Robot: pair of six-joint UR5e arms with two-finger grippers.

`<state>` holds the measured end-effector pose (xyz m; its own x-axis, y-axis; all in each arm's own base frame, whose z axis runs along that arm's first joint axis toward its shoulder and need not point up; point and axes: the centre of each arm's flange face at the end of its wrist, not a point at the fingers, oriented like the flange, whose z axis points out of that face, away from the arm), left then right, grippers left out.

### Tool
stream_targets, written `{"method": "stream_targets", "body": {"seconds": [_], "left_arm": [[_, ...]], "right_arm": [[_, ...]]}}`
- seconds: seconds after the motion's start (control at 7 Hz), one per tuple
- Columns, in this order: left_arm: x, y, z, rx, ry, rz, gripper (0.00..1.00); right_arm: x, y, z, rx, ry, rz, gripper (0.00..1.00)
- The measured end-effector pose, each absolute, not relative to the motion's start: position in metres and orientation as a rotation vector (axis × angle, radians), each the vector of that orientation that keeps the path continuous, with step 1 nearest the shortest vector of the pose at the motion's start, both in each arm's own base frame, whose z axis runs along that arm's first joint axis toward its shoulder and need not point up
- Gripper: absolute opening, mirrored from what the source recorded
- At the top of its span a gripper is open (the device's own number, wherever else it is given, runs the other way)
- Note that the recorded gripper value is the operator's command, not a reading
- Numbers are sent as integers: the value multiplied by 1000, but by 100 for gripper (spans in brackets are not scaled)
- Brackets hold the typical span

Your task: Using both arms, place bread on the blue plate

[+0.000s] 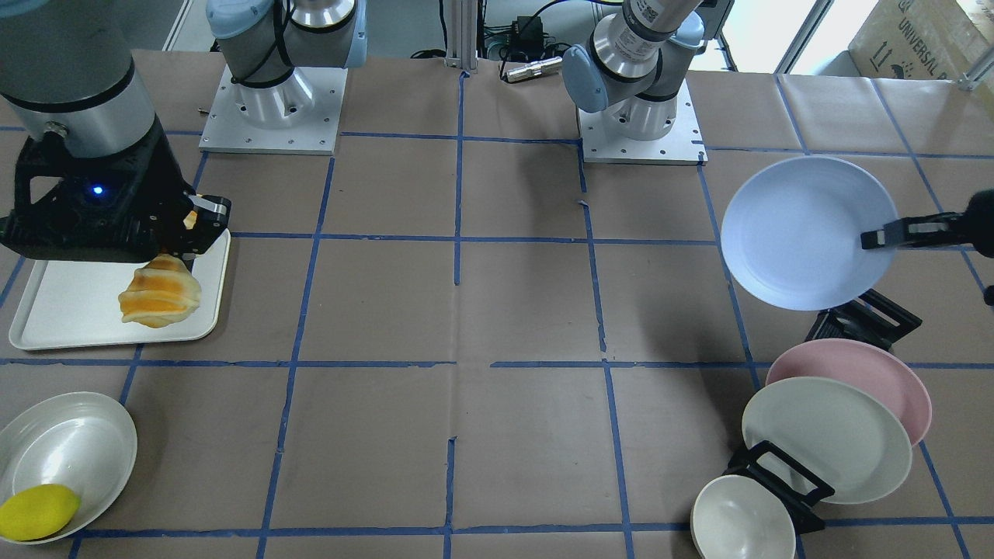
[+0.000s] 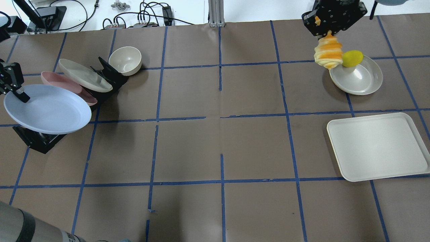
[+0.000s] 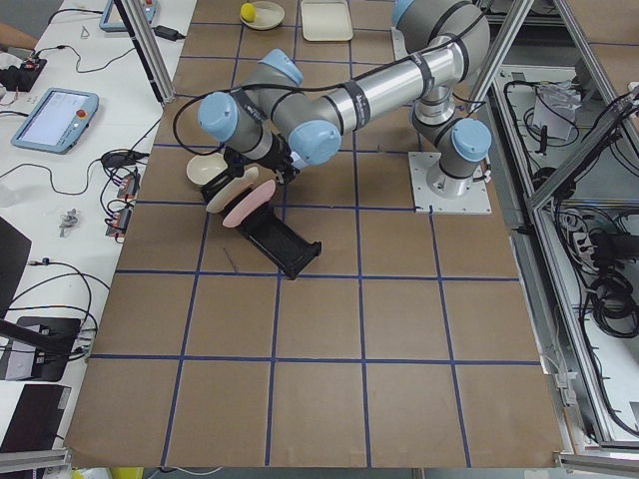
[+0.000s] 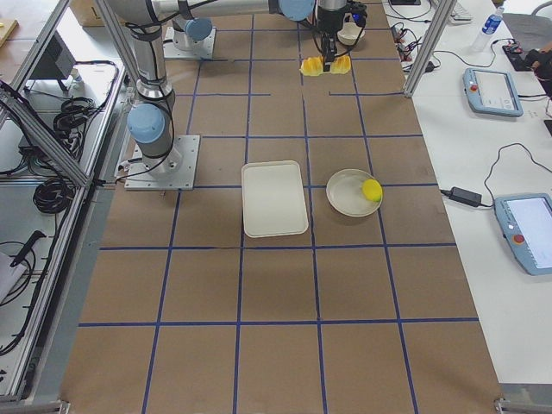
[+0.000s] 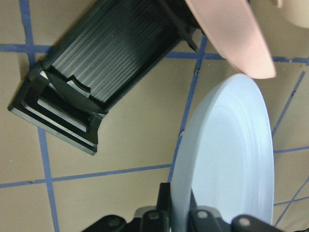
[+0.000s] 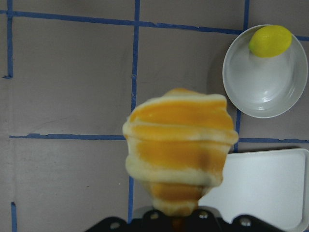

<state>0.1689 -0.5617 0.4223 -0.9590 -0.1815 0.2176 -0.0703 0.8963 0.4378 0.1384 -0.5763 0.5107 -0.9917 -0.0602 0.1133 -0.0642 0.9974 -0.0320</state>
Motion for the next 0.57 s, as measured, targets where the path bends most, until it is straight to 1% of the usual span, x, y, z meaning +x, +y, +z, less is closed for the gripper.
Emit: {"method": "stream_targets", "body": {"seconds": [0.29,0.57], "left_arm": [[69,-555,425,228,-2863,-635,2],[-41,-574,409,132,-2957,-535,3]], "right_arm": [[152,-572,504,106,-3113,1,3],[153,-568,502,125,-3132,-36,3]]}}
